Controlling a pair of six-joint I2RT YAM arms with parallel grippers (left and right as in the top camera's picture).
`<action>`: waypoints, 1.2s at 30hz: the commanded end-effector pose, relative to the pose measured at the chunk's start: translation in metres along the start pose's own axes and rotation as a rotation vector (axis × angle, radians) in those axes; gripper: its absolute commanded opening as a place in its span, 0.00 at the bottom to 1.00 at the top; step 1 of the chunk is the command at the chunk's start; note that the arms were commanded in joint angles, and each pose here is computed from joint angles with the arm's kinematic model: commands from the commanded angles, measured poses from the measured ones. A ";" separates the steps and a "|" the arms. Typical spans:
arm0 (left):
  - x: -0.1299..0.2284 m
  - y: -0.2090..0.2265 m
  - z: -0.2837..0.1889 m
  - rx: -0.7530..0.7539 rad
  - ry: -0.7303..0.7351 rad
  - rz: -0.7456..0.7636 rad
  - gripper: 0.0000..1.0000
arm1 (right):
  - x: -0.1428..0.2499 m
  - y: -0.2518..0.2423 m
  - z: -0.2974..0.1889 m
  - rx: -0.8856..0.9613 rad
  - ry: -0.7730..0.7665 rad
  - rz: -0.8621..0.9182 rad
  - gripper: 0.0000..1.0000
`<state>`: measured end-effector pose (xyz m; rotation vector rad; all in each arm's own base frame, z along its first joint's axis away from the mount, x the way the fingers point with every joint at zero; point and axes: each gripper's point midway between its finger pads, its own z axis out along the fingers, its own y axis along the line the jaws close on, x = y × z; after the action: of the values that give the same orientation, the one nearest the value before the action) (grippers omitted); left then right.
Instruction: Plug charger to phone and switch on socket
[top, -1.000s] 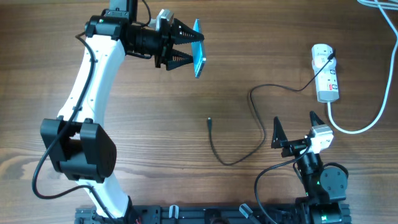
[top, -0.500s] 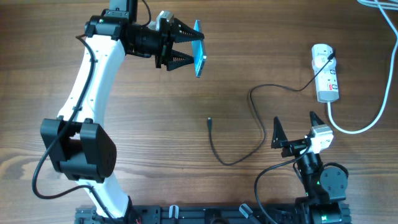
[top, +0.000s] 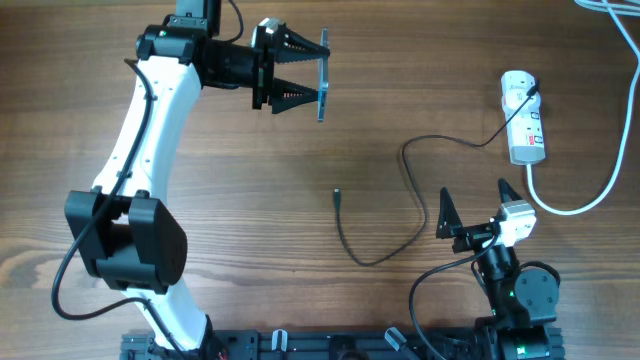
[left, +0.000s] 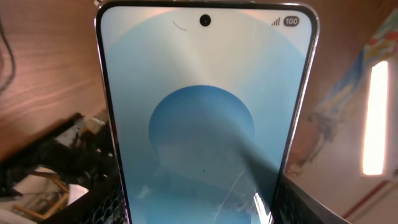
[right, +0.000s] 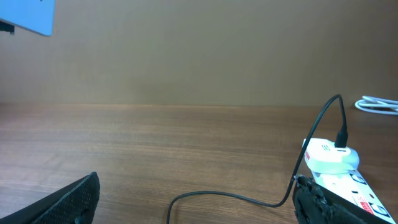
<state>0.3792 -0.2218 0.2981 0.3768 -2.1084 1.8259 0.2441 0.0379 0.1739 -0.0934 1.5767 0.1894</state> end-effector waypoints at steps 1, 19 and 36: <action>0.021 -0.023 -0.014 0.085 0.056 0.007 0.66 | -0.002 -0.002 0.000 0.010 -0.009 -0.009 1.00; 0.011 -0.019 -0.022 0.065 0.001 0.013 0.65 | -0.002 -0.002 0.000 0.010 -0.009 -0.009 1.00; -0.062 0.073 -0.049 -0.501 -0.470 0.100 0.66 | -0.002 -0.002 0.000 0.010 -0.009 -0.009 1.00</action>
<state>0.4058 -0.1808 0.2288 0.6192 -2.5715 1.4854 0.2441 0.0379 0.1739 -0.0934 1.5767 0.1894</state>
